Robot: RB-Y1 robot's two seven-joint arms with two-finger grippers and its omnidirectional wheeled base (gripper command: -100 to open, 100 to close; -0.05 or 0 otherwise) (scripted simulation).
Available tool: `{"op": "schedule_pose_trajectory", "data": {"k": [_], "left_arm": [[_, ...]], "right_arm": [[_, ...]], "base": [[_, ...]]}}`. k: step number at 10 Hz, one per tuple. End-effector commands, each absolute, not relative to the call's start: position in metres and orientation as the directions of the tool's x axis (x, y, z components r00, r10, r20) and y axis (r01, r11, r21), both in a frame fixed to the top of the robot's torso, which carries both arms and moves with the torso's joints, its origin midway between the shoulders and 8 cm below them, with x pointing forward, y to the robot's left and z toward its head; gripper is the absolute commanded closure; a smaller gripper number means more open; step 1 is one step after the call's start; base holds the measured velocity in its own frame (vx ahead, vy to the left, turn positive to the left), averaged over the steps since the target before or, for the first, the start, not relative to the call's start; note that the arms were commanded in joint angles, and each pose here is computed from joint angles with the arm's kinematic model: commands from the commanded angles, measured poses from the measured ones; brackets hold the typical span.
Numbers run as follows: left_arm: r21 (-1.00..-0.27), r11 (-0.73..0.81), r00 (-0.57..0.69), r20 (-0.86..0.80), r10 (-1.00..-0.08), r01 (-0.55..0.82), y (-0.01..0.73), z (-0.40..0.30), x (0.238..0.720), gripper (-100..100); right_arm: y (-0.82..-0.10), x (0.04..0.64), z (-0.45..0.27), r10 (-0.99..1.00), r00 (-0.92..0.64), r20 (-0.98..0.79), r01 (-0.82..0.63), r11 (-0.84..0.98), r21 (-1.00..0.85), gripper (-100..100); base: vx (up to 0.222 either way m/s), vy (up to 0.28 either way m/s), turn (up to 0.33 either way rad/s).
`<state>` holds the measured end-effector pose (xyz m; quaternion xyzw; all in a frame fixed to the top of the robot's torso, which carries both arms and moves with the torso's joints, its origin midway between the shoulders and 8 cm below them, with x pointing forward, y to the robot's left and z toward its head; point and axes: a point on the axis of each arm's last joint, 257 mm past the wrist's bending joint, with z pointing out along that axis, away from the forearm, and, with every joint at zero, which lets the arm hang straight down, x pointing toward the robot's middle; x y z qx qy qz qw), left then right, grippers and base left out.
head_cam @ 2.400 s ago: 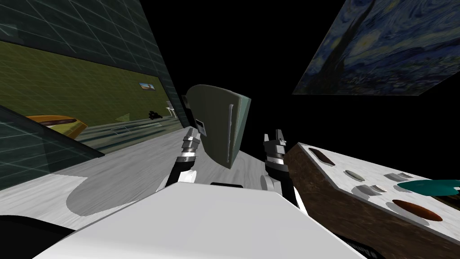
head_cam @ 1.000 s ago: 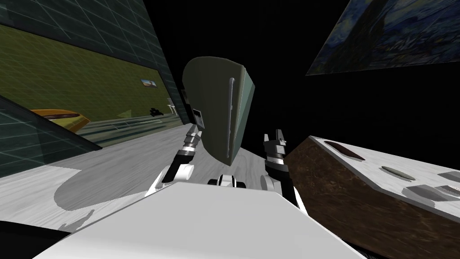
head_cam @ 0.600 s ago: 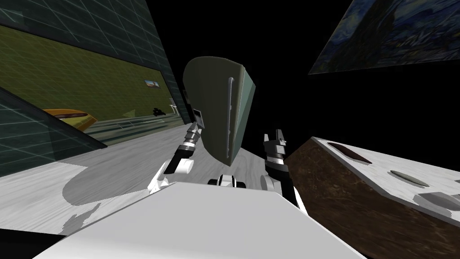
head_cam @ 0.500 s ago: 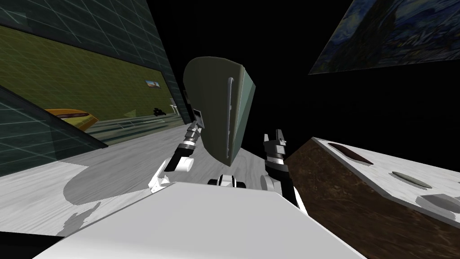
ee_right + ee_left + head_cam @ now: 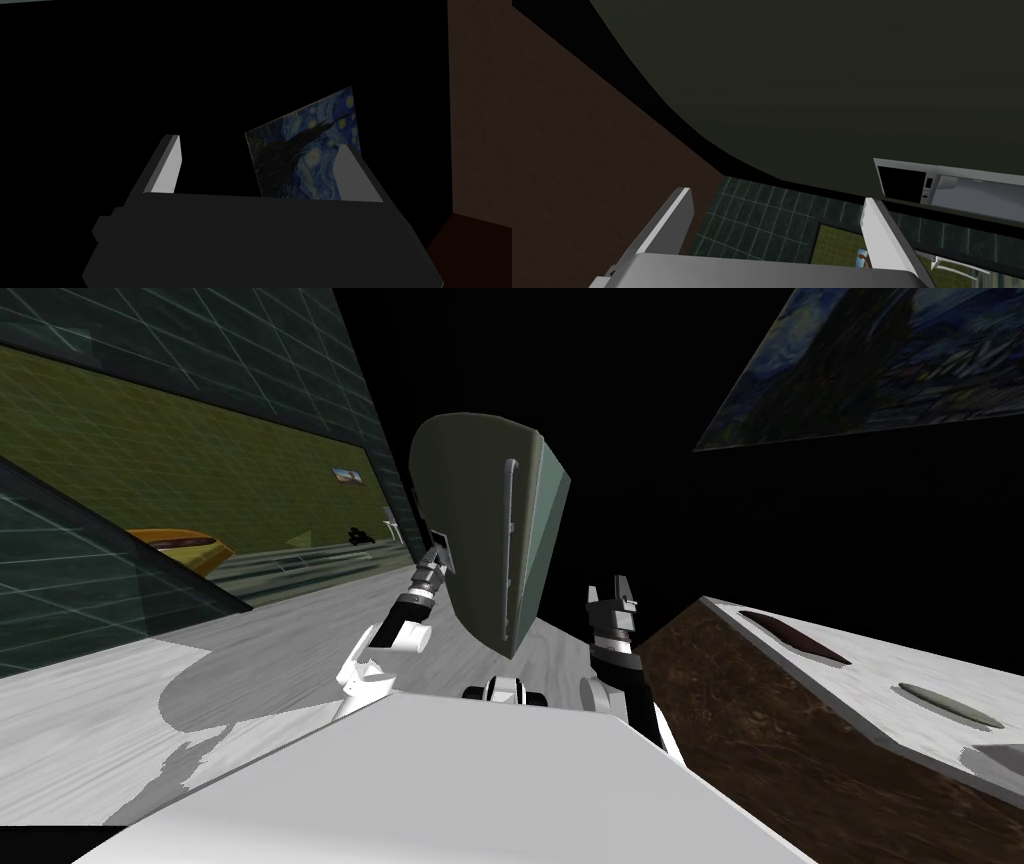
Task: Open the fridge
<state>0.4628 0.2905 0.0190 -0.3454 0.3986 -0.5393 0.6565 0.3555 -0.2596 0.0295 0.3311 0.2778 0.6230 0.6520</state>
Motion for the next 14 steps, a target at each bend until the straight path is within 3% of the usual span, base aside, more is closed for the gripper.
{"op": "schedule_pose_trajectory", "data": {"k": [1,14], "left_arm": [[-0.891,0.182,0.118,-0.145,-0.982,0.417,0.298,0.029,0.477,-100],[-0.922,0.13,0.186,-0.065,-0.98,0.364,0.332,0.092,0.528,-100]], "right_arm": [[-0.26,0.355,0.029,0.996,0.069,0.05,-0.628,0.005,0.778,0],[-0.26,0.355,0.029,0.996,0.069,0.05,-0.628,0.005,0.778,0]], "base": [[0.013,-0.044,0.033],[0.012,-0.041,0.043]]}}
